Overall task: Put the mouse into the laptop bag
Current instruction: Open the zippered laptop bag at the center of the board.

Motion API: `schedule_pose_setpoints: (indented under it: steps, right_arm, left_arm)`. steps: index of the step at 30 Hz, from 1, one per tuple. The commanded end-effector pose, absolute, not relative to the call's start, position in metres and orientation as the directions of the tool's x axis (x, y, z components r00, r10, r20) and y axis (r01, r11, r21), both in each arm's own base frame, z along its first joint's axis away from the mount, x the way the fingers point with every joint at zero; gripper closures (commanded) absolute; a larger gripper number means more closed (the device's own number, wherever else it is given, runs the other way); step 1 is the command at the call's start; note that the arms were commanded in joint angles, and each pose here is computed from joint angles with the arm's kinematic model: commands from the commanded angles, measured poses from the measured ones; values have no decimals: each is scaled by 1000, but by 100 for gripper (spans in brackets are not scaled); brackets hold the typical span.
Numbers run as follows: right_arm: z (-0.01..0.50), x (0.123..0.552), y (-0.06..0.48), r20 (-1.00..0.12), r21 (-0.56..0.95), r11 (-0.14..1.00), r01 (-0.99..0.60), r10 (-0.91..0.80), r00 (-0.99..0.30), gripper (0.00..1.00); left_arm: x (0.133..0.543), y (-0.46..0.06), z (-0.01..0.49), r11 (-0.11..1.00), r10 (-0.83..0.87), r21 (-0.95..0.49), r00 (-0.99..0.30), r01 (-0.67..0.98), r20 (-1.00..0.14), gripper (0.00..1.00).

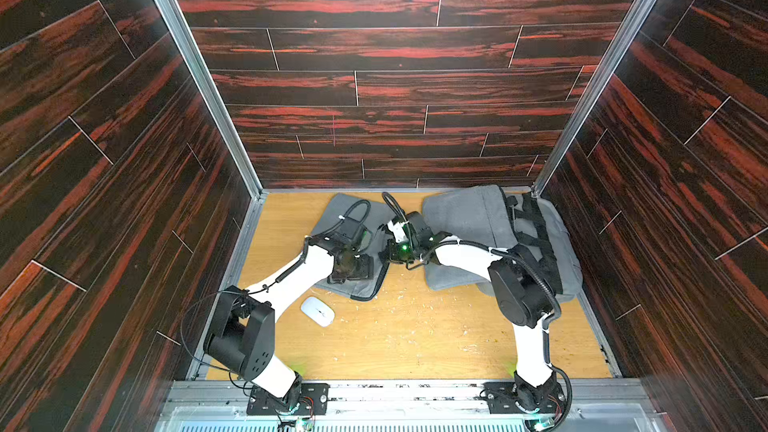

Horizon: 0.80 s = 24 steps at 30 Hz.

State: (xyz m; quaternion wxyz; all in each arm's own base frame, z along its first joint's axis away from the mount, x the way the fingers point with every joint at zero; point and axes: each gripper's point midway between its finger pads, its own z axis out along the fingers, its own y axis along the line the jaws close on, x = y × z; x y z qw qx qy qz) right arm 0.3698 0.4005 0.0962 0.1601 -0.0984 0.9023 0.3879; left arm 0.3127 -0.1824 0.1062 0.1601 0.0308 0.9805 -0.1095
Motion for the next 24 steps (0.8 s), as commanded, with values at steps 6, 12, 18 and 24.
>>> schedule_pose_setpoints:
  steps: [6, 12, 18, 24]
  right_arm:
    - [201, 365, 422, -446, 769, 465, -438, -101, -889, 100]
    - [241, 367, 422, -445, 822, 354, -447, -91, -891, 100]
    - [264, 357, 421, -427, 859, 267, -436, -96, -899, 100]
    - [263, 357, 406, -403, 879, 252, -404, -58, -913, 100]
  left_arm:
    - [319, -184, 113, 983, 151, -28, -877, 184, -457, 20]
    - [335, -186, 113, 985, 163, 30, -844, 171, -511, 18]
    - [357, -186, 113, 985, 175, 107, -832, 139, -526, 21]
    - [367, -182, 120, 983, 169, 157, -833, 100, -527, 100]
